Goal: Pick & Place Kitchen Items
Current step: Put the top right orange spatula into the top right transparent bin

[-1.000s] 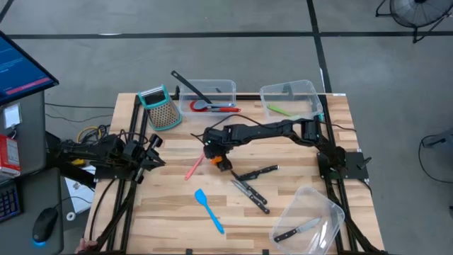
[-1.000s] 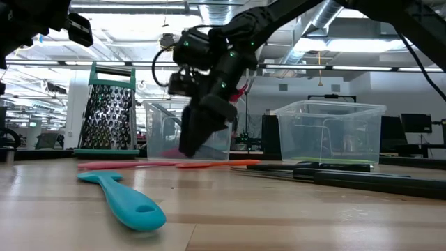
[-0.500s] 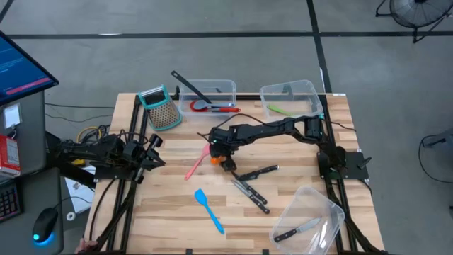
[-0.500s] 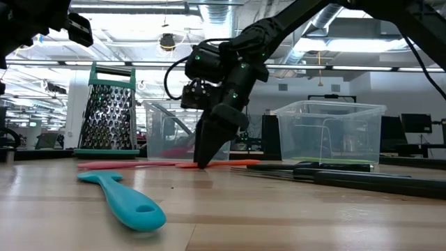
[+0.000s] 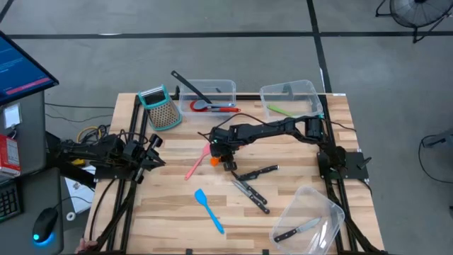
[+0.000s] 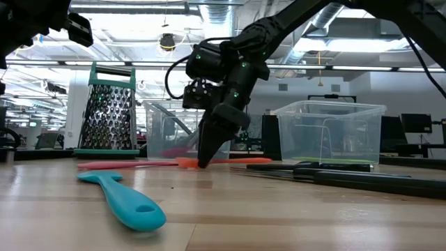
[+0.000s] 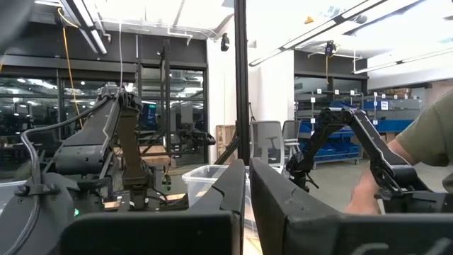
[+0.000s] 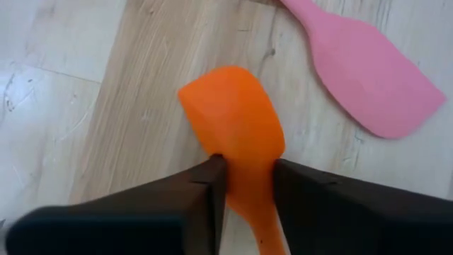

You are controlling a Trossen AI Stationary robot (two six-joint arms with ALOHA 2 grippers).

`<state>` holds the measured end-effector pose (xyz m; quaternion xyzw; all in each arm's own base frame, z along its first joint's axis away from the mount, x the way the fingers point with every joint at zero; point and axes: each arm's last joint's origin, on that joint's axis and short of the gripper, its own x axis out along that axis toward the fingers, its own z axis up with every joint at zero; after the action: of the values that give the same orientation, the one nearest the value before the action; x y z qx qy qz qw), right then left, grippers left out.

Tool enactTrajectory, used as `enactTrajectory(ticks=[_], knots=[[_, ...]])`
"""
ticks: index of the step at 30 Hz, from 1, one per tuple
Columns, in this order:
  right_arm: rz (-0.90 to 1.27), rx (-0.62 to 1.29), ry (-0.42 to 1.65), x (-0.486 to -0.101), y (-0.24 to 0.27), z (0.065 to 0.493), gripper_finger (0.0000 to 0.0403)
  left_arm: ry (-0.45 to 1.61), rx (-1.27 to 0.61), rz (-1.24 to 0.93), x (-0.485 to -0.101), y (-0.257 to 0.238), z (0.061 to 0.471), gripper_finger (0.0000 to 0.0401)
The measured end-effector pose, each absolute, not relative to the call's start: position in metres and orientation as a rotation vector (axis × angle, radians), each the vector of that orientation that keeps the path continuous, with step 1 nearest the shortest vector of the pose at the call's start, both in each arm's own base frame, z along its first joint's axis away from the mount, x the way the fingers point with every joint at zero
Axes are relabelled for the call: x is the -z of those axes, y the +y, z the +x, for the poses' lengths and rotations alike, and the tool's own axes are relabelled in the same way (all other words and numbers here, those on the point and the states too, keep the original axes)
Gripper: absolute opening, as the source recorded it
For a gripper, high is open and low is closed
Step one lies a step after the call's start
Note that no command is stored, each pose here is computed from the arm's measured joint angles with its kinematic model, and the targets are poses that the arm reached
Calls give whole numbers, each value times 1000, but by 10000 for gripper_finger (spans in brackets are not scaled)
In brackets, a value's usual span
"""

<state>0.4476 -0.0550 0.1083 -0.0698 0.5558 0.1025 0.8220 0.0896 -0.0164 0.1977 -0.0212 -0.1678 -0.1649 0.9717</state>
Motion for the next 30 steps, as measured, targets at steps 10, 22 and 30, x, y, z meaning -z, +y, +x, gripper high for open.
enactTrajectory(ticks=[10,22,30], knots=[[-180,-214,1166,-119,-41,455,68,-339,333,-43,-198,-16,90,8],[-187,-227,1009,-179,-38,480,4,-339,333,-43,-198,-16,90,8],[-194,-205,930,-233,-43,468,1,-339,333,-43,-198,-16,90,8]])
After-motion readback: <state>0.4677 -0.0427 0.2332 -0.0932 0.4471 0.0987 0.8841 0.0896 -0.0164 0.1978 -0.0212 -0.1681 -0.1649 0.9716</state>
